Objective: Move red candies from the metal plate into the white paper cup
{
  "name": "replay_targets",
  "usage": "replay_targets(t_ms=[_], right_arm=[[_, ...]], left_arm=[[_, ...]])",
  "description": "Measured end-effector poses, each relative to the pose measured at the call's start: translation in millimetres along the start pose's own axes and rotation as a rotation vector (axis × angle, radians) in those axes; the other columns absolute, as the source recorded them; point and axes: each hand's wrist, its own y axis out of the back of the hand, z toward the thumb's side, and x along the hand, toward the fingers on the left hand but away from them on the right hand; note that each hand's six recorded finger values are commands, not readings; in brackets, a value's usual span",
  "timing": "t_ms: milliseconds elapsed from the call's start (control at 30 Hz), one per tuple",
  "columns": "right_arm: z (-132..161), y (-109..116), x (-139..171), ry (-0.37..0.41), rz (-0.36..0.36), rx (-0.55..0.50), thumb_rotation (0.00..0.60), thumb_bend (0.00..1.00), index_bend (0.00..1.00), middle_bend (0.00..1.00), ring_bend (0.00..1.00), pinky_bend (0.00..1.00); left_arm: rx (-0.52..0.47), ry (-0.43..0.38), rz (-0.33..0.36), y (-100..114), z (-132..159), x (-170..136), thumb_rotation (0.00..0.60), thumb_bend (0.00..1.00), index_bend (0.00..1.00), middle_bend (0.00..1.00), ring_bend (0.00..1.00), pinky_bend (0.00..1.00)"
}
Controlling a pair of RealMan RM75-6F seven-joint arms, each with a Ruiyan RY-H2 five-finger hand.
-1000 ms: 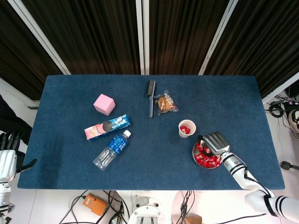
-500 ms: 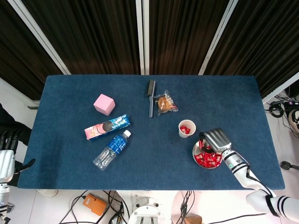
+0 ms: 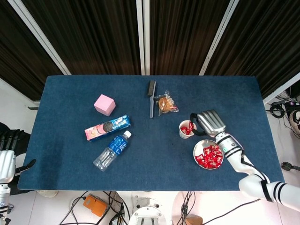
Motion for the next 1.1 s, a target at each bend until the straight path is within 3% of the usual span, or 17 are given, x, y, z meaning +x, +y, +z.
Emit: replay_targets(t_ms=[333, 500, 633, 867, 1100], right_arm=[[2, -10, -7, -0.01, 0.03, 0.016, 0.6, 0.47, 0.43, 0.93, 1.0, 1.0], [-4, -4, 4, -0.021, -0.004, 0.005, 0.6, 0.47, 0.45, 0.93, 1.0, 1.0], [-21, -4, 34, -0.042, -0.016, 0.022, 0.6, 0.47, 0.48, 0.93, 1.0, 1.0], [-50, -37, 94, -0.089, 0.11, 0.108, 0.6, 0.47, 0.49, 0.93, 1.0, 1.0], [-57, -68, 104, -0.105, 0.206, 0.15, 0.6, 0.44, 0.47, 0.93, 1.0, 1.0]], left_arm=[[0.0, 0.003, -0.003, -1, -1, 1, 0.6, 0.0, 0.09, 0.09, 0.0, 0.0], [-0.001, -0.005, -0.003, -1, 1, 3, 0.6, 0.0, 0.09, 0.09, 0.0, 0.0], [-0.004, -0.013, -0.003, -2, 3, 5, 0.6, 0.0, 0.09, 0.09, 0.0, 0.0], [-0.009, -0.029, -0.002, -3, 8, 7, 0.6, 0.0, 0.09, 0.09, 0.0, 0.0], [-0.008, -0.029, 0.004, -2, 9, 5, 0.6, 0.0, 0.09, 0.09, 0.0, 0.0]])
